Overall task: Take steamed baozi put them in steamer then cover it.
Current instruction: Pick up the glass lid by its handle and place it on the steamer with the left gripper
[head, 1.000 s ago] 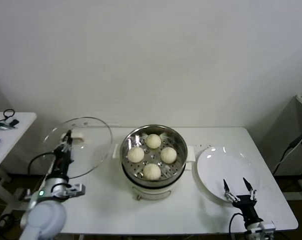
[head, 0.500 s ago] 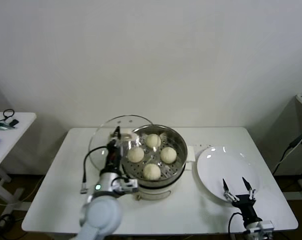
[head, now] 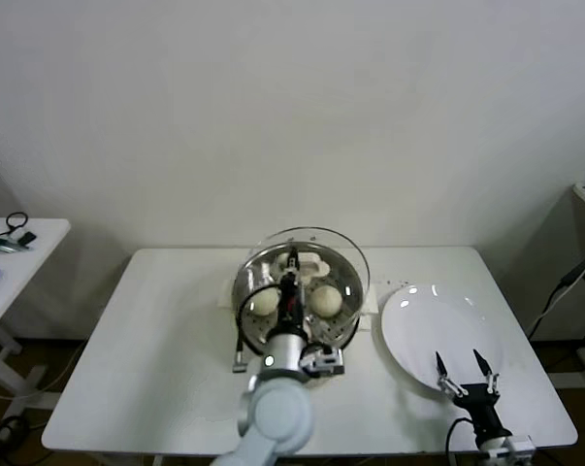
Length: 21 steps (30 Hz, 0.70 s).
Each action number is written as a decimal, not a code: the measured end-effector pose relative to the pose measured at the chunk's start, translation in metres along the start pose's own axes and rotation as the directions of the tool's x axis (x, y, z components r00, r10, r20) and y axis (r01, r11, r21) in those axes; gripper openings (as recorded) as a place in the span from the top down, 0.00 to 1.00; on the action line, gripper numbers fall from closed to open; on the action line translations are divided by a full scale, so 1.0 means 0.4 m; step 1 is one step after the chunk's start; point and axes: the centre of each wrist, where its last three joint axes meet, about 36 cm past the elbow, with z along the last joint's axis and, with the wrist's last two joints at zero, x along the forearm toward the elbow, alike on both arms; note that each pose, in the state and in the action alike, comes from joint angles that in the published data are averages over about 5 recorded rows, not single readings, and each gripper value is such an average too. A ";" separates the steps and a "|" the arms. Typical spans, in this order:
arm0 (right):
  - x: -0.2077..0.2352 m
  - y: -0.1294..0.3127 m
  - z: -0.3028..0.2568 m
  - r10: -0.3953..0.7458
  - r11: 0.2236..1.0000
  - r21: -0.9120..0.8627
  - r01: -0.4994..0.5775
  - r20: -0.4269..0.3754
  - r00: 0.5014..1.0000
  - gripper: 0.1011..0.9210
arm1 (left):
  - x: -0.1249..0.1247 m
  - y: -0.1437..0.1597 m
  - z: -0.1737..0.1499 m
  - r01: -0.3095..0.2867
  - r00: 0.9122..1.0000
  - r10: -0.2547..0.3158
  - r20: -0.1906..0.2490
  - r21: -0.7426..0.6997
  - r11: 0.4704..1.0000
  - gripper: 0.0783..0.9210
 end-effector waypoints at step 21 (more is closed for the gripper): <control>0.011 -0.003 0.009 0.023 1.000 -0.017 -0.022 0.023 0.999 0.12 | -0.014 -0.094 -0.014 -0.020 1.000 0.018 -0.022 -0.081 0.996 0.93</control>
